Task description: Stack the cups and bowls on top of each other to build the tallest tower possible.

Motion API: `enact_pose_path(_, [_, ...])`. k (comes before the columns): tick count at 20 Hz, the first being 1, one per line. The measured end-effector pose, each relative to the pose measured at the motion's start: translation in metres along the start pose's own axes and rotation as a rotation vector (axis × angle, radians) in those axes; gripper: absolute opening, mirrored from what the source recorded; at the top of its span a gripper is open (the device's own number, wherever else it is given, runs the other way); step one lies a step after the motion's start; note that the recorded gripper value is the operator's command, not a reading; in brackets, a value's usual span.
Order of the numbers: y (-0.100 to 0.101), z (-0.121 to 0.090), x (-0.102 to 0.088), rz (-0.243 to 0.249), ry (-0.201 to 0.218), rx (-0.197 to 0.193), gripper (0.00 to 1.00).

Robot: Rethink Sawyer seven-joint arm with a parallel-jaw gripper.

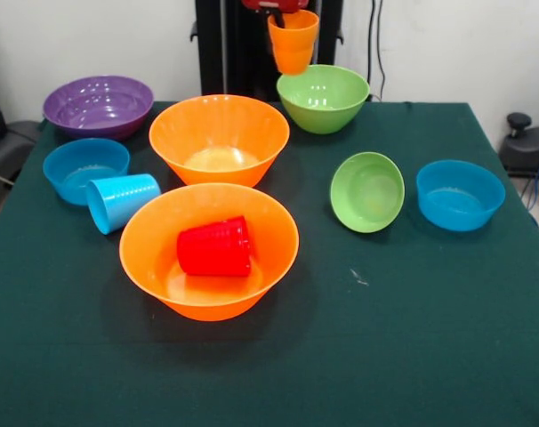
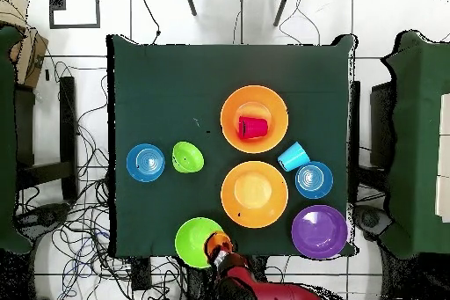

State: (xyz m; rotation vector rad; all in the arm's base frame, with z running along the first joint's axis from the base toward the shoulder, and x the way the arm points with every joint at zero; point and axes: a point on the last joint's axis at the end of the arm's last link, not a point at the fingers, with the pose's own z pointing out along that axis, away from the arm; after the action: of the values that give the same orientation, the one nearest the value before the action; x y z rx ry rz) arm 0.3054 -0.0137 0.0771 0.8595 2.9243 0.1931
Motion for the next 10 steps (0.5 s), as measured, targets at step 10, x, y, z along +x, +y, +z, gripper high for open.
enact_pose_path(10, [-0.027, 0.012, -0.016, -0.012, -0.010, -0.014, 0.00])
